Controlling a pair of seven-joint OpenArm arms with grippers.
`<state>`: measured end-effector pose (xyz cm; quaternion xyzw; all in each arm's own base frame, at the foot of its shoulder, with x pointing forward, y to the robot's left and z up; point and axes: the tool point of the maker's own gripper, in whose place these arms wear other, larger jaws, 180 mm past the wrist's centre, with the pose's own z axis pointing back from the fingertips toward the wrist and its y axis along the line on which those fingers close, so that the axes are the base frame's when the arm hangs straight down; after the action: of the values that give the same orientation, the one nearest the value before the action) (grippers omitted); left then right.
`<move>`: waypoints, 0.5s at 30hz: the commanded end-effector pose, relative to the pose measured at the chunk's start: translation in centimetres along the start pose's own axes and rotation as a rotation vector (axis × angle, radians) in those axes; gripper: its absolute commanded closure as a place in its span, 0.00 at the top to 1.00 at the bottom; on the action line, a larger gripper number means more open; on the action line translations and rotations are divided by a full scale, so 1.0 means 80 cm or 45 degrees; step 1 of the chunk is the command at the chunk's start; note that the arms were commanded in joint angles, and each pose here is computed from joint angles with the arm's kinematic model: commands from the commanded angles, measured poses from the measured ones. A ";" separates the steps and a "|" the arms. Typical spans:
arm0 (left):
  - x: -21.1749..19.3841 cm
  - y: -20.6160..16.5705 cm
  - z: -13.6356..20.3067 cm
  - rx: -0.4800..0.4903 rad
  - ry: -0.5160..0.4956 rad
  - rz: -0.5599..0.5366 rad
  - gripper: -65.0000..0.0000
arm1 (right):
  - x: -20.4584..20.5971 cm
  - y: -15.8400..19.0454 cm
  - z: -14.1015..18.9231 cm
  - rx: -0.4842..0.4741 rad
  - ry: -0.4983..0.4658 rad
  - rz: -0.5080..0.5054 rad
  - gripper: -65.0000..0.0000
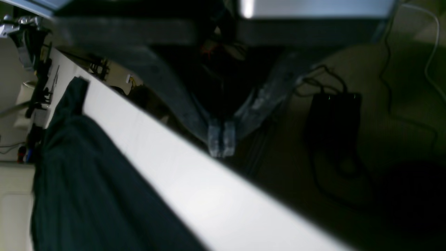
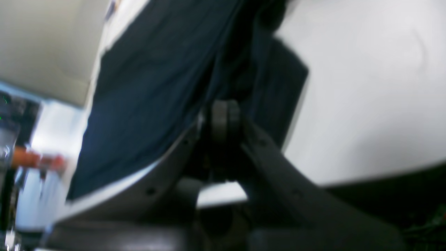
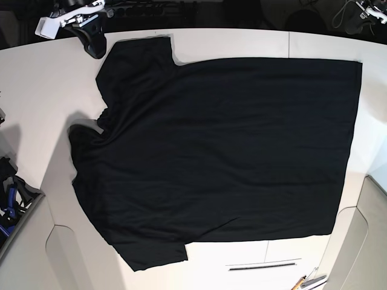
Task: Fold the T-shirt properly
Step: 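Move the right gripper to the shirt's shoulder corner and grasp it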
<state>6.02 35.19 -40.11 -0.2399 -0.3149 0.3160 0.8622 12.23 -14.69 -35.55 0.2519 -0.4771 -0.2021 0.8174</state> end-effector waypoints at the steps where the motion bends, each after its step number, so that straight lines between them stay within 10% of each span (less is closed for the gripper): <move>1: 0.018 -0.006 0.005 -0.022 -0.040 -0.023 0.00 | 0.020 0.003 -0.002 0.015 -0.072 0.006 0.00; 6: 0.023 -0.008 0.003 -0.030 -0.055 -0.027 0.21 | 0.061 -0.004 -0.021 -0.002 -0.200 0.030 0.01; 9: 0.026 -0.011 0.001 -0.038 -0.066 -0.030 0.29 | 0.078 0.002 -0.035 0.023 -0.248 0.058 0.30; 15: 0.044 -0.025 -0.014 -0.086 -0.112 -0.045 0.30 | 0.096 -0.010 -0.077 -0.088 -0.207 0.159 0.46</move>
<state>9.30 35.47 -39.27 -0.2502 -0.3538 0.3075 0.8472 20.95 -18.24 -34.39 0.1739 -0.5331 -0.1900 0.8059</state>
